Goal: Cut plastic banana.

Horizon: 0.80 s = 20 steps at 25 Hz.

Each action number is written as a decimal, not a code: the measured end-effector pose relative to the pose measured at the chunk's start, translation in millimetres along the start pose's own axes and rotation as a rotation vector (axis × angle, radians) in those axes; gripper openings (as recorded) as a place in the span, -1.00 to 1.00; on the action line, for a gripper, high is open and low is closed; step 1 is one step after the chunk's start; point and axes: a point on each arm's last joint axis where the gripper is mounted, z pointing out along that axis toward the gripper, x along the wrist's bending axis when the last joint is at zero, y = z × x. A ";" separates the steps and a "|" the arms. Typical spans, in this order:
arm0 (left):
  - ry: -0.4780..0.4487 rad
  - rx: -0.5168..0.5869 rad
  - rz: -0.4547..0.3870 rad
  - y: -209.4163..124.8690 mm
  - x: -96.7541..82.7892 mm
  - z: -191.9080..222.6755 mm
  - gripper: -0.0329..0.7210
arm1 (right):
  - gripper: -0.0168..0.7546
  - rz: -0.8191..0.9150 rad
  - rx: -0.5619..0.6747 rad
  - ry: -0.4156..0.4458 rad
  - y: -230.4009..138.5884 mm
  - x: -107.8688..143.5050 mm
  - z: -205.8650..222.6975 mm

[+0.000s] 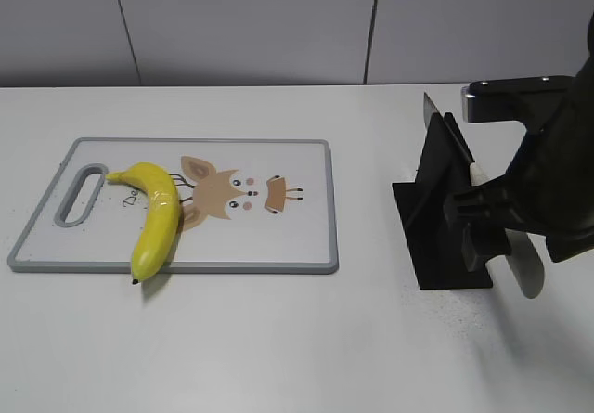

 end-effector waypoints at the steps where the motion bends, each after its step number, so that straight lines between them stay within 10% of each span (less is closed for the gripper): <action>1: 0.000 0.000 0.000 0.0 0.0 0.0 0.64 | 0.69 0.000 0.000 0.000 0.0 0.0 0.0; 20: 0.000 0.000 0.000 0.0 0.0 0.0 0.63 | 0.62 -0.128 -0.277 0.080 62.2 15.6 -107.3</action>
